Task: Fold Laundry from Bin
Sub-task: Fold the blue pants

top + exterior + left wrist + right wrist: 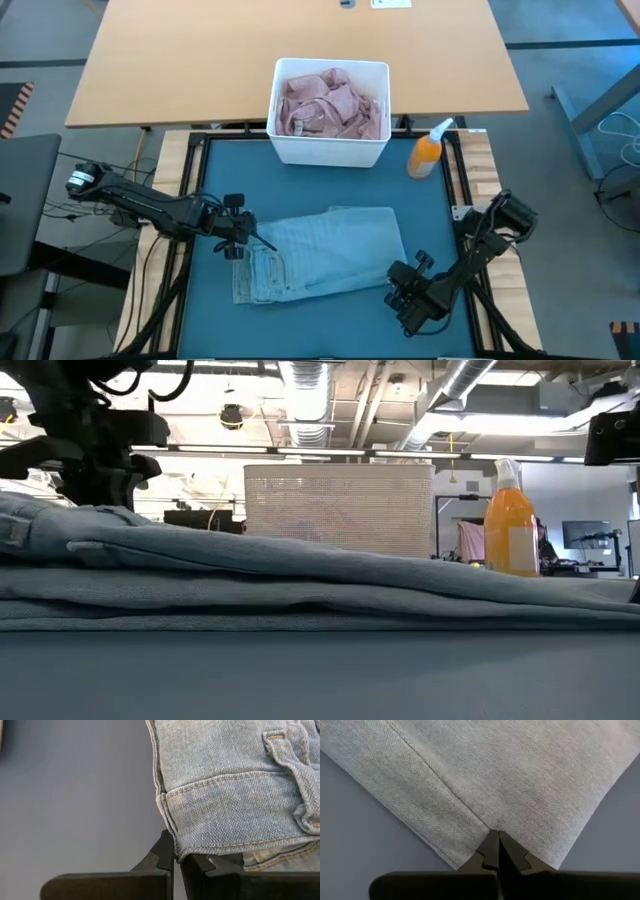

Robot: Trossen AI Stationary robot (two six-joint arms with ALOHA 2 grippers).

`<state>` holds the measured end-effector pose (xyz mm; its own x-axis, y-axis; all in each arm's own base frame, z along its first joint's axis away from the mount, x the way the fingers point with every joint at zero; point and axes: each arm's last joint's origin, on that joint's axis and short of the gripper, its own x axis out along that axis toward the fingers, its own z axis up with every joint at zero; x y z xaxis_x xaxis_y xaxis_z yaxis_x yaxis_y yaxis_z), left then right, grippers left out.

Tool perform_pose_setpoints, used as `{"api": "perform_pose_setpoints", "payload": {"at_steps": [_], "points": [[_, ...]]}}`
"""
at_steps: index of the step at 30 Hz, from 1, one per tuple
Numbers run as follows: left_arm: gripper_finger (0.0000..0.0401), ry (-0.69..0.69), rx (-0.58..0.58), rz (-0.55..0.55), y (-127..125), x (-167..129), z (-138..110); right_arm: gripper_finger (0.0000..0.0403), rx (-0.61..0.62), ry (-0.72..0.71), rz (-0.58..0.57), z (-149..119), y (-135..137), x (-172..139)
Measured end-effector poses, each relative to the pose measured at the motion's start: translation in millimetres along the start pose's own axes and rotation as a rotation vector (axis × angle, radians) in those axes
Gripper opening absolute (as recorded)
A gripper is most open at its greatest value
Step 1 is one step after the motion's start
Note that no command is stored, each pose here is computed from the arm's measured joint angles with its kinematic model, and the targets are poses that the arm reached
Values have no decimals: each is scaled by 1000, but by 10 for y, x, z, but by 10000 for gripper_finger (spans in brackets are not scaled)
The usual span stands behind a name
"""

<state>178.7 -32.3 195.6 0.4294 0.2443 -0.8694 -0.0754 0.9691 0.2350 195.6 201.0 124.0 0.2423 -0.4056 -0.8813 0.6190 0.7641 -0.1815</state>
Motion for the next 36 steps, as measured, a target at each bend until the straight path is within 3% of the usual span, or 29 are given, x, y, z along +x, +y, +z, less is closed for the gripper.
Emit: {"api": "perform_pose_setpoints", "payload": {"at_steps": [8,12,19,24,26,31,36], "points": [[0,20,-53,40,84,12,15,19,70,82,-16,20,-25,5],[5,33,-31,-56,77,22,23,19,78,81,-16,25,-24,8],[73,35,42,-86,109,-124,116,20,78,82,6,86,-39,-31],[126,212,22,-51,203,-400,117,20,87,79,37,136,-71,-100],[139,187,-49,-142,194,-481,181,20,91,72,46,151,-89,-129],[148,74,-62,-551,-99,-561,287,20,68,58,54,186,-104,-149],[138,-147,20,-605,-527,-690,376,20,53,49,53,211,-106,-140]]}}
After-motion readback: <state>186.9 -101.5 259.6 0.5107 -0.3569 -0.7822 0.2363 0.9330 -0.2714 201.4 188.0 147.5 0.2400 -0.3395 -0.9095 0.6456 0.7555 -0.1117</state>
